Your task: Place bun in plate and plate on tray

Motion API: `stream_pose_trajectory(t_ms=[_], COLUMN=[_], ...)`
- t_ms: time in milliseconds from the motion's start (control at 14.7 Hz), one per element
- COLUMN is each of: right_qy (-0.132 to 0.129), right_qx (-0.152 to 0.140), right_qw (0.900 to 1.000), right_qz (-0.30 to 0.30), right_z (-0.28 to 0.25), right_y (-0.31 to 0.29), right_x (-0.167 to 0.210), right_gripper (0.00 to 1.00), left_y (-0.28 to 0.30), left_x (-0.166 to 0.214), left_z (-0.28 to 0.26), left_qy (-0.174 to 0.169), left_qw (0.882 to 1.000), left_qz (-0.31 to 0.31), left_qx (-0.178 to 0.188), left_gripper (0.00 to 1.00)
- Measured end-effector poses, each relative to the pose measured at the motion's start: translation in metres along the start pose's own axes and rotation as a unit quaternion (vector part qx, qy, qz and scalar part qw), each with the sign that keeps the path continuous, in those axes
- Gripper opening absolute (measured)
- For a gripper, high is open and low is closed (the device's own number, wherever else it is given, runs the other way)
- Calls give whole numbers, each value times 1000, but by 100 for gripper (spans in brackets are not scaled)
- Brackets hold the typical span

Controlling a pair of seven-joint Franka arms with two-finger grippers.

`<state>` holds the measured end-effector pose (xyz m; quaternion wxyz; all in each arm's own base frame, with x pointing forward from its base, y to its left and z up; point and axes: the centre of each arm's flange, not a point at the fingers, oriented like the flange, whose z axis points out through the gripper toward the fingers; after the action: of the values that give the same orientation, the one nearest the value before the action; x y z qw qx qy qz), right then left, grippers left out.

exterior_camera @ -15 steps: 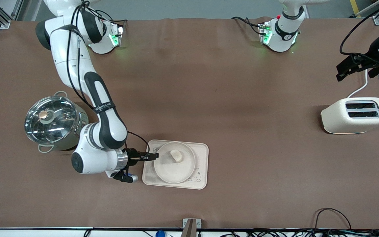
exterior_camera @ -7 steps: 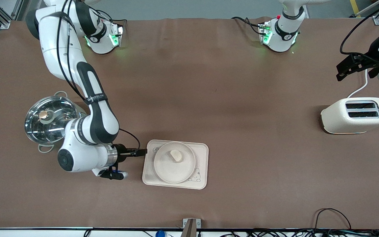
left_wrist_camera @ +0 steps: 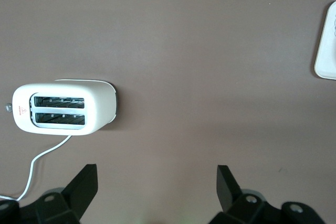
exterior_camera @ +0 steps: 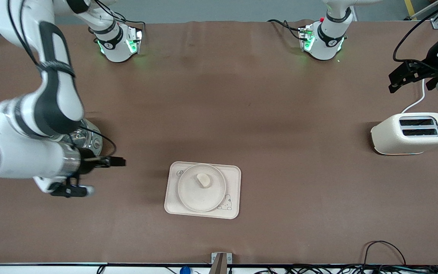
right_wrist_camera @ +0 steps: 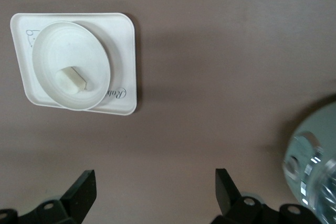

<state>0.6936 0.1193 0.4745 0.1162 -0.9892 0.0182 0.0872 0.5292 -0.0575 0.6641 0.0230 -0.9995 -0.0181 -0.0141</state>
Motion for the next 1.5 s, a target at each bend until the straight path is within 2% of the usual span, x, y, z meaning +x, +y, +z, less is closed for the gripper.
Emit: stream_pose_trajectory(t_ms=[136,341,614,682,955,1091,1500], right_qy=[17,36,59,68,101,111,108], right_qx=[-28,-50,-123,-132,-130,-127,-127], right_qw=[999,998,990,988,985,984,985], right_qz=[7,24,39,42,49,51,36], right_z=[-51,-120,-179,-190,-231,-240,-216], right_y=[22,54,73,77,105,110,100], right_x=[-23,-65,-123,-139,-205,-226,-218], right_gripper=[100,100,100,100,100,100,100], left_y=[0,2,4,4,4,4,5], left_x=[0,0,0,-1,-1,-1,-1], left_z=[0,-1,-1,-2,-2,-2,-2], left_qy=[0,1,2,2,2,2,2], left_qw=[1000,1000,1000,1000,1000,1000,1000], left_qz=[1,3,5,5,5,5,6], left_qx=[0,0,0,0,0,0,0], left_gripper=[100,100,100,100,100,100,100])
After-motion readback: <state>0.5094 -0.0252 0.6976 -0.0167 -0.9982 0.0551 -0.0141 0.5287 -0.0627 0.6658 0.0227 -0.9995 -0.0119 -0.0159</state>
